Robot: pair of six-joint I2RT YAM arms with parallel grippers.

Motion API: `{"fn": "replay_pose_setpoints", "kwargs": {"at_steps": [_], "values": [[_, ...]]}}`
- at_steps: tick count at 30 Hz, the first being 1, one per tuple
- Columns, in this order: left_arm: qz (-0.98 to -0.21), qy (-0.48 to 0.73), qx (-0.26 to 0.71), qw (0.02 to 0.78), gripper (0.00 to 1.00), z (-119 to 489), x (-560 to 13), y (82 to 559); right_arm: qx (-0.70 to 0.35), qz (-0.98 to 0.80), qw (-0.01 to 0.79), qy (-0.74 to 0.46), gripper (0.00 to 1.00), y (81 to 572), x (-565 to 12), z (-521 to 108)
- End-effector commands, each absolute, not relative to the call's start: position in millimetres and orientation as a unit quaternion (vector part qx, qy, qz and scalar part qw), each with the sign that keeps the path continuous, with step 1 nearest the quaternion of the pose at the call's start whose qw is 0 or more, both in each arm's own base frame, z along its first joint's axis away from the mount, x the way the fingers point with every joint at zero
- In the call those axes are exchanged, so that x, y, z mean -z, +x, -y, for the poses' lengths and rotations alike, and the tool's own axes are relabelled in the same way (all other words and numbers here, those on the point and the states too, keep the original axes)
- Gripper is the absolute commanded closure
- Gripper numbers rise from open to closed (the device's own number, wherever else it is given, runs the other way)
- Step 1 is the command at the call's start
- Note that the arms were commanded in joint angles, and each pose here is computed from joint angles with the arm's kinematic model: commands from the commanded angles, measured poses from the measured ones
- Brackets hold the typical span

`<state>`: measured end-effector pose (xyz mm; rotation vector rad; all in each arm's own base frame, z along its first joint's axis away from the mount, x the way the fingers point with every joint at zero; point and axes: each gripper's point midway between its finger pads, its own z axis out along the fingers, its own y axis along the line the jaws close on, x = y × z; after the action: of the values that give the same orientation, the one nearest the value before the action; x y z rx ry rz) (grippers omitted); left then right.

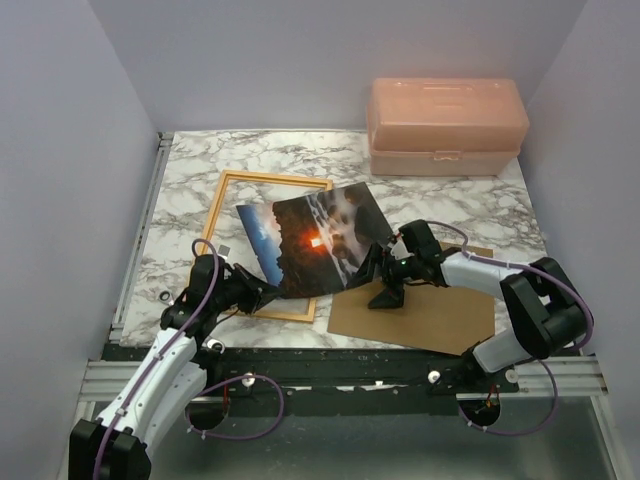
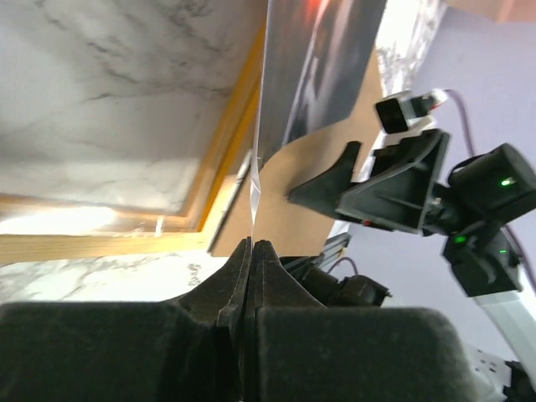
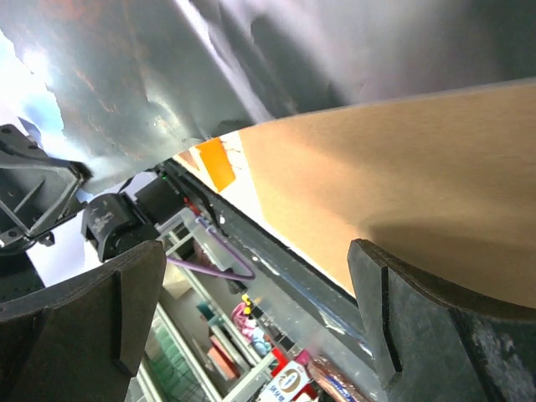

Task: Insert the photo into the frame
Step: Pick up the photo at the center of the board.

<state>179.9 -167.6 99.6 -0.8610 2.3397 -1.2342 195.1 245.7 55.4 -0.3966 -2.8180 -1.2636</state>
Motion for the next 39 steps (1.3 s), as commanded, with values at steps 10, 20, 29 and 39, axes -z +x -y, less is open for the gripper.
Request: {"fn": "replay_pose_setpoints", "kwargs": {"at_steps": [10,20,29,39], "values": [[-0.777,-0.308,0.517,0.184,1.0,183.0,-150.9,193.9,0.562,0.801,-0.007,-0.204,0.05,216.2,-90.2,-309.6],[-0.76,-0.304,0.548,0.174,1.0,187.9,-162.4,186.6,0.613,0.743,-0.057,-0.263,0.17,252.7,-114.1,-323.1],[-0.748,-0.315,0.561,0.164,0.96,188.3,-158.3,179.2,0.596,0.745,-0.08,-0.289,0.44,273.6,-110.0,-325.6],[-0.744,-0.311,0.571,0.154,0.92,194.6,-161.1,175.5,0.579,0.757,-0.105,-0.284,0.63,290.9,-108.6,-331.2]]}}
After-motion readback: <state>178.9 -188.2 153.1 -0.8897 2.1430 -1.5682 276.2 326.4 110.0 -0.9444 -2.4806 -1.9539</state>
